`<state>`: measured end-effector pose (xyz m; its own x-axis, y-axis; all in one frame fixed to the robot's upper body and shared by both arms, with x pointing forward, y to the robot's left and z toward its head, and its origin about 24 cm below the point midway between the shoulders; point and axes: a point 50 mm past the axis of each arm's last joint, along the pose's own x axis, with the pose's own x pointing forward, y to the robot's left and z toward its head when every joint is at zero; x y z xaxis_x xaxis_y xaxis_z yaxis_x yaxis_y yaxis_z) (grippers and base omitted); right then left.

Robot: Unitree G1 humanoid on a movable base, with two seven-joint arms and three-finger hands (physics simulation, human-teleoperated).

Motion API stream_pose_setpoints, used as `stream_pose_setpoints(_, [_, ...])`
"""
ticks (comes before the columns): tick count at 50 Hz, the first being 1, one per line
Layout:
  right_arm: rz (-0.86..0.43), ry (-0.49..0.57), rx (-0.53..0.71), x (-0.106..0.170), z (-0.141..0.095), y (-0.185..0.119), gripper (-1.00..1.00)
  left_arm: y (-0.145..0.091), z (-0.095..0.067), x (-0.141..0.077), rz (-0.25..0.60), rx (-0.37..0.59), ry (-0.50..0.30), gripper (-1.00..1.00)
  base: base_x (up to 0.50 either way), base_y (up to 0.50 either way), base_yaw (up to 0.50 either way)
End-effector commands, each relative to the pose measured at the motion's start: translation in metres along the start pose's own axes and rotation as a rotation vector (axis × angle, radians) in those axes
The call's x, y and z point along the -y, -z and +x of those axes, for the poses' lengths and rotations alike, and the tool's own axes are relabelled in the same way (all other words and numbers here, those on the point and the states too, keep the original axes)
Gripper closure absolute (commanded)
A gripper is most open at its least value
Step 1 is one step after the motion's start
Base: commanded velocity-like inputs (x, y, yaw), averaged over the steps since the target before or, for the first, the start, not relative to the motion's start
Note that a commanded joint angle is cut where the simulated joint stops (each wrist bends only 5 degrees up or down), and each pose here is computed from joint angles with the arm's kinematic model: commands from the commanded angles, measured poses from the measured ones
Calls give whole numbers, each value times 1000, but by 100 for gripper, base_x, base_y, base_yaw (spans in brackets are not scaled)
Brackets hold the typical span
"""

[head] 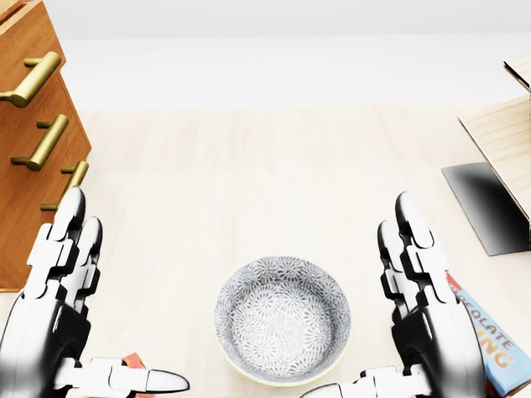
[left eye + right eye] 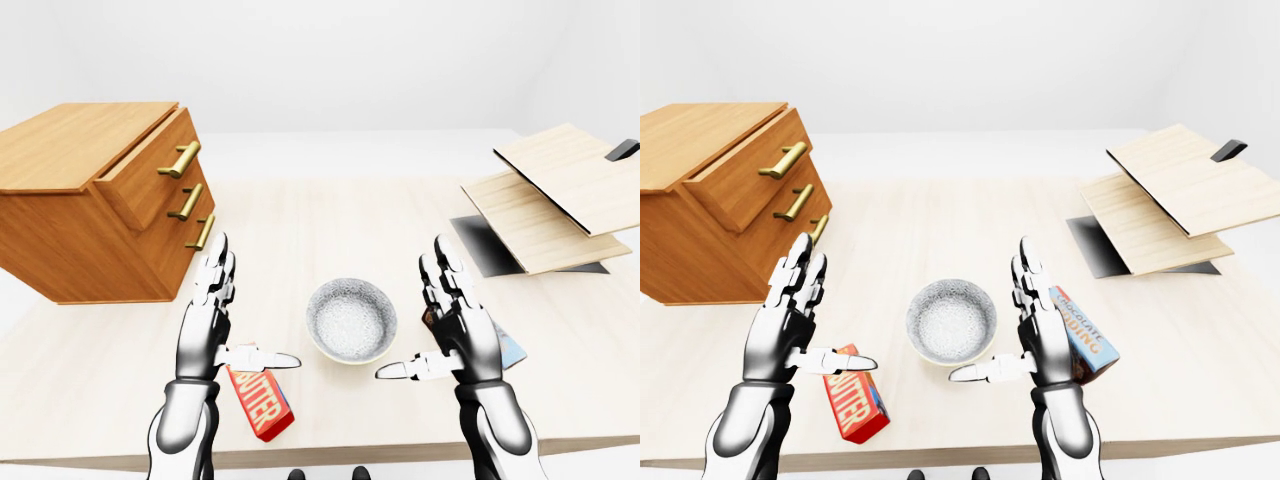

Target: Close the top drawer of the cabinet and put the bowl on top of it.

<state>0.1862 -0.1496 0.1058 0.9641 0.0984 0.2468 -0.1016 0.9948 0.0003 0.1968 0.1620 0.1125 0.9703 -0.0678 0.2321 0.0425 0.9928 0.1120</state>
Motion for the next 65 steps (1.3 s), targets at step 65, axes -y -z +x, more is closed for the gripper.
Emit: stream_pose_setpoints(65, [61, 0, 37, 7, -4, -18, -100, 18, 132, -1, 27, -40, 56, -100, 0, 12, 0])
